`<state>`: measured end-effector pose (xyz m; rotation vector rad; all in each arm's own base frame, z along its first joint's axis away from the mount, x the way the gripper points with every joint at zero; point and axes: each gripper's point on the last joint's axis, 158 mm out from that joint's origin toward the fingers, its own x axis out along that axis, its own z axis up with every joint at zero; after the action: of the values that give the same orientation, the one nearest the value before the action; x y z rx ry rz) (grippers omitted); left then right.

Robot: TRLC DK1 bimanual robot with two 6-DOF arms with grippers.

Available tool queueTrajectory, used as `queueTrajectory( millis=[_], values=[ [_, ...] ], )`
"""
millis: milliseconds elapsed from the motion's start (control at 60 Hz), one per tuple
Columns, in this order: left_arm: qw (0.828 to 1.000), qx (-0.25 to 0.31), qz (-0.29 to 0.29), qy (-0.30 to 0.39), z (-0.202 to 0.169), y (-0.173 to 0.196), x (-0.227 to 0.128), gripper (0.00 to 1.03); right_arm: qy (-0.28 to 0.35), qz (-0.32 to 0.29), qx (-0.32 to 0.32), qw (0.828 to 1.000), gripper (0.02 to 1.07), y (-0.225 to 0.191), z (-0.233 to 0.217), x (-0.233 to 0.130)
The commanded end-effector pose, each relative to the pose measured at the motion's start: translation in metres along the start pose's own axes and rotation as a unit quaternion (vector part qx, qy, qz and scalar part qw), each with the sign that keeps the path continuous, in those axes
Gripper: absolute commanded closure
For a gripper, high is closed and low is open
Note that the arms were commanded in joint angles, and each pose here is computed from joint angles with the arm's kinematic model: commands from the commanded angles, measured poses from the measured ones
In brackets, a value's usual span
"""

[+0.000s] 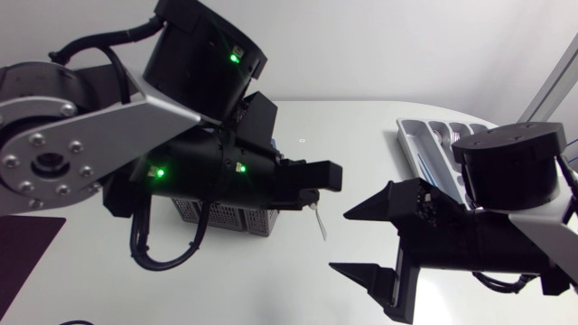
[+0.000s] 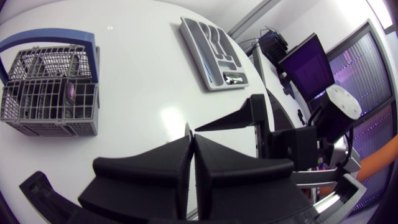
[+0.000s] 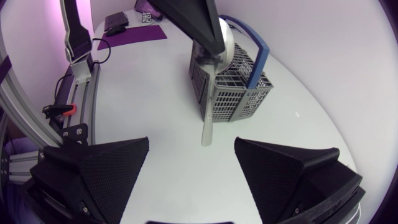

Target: Unload the cutlery basket into the drawer organizer.

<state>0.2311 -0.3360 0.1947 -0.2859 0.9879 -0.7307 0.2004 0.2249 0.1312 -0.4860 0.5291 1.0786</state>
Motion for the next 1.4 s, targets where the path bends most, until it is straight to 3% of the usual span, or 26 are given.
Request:
queueTrajectory(
  millis=[0, 233, 367, 817, 1083, 1167, 1383],
  values=[
    [0.999, 0.028, -0.026, 0.007, -0.010, -0.011, -0.003, 0.99, 0.003, 0.019, -0.019, 1.000, 0.08, 0.004, -0.005, 0.001],
    [0.997, 0.047, -0.054, 0.030, -0.033, -0.023, -0.001, 0.99, -0.010, 0.038, -0.024, 0.999, 0.09, 0.005, 0.000, 0.008],
    [0.996, 0.055, -0.059, 0.037, -0.039, -0.024, -0.001, 0.99, -0.020, 0.042, -0.027, 0.999, 0.15, 0.005, 0.007, 0.010],
    [0.995, 0.059, -0.066, 0.043, -0.045, -0.027, -0.002, 0.99, -0.041, 0.053, -0.032, 0.997, 0.68, 0.009, 0.018, 0.009],
    [0.995, 0.059, -0.072, 0.043, -0.044, -0.029, -0.004, 0.99, -0.049, 0.056, -0.033, 0.997, 0.89, 0.010, 0.022, 0.008],
    [0.995, 0.060, -0.074, 0.039, -0.043, -0.030, -0.005, 0.99, -0.059, 0.050, -0.028, 0.997, 1.02, 0.008, 0.025, 0.007],
    [0.995, 0.057, -0.076, 0.035, -0.040, -0.031, -0.005, 0.99, -0.056, 0.053, -0.020, 0.997, 1.02, 0.008, 0.023, 0.009]
  ],
)
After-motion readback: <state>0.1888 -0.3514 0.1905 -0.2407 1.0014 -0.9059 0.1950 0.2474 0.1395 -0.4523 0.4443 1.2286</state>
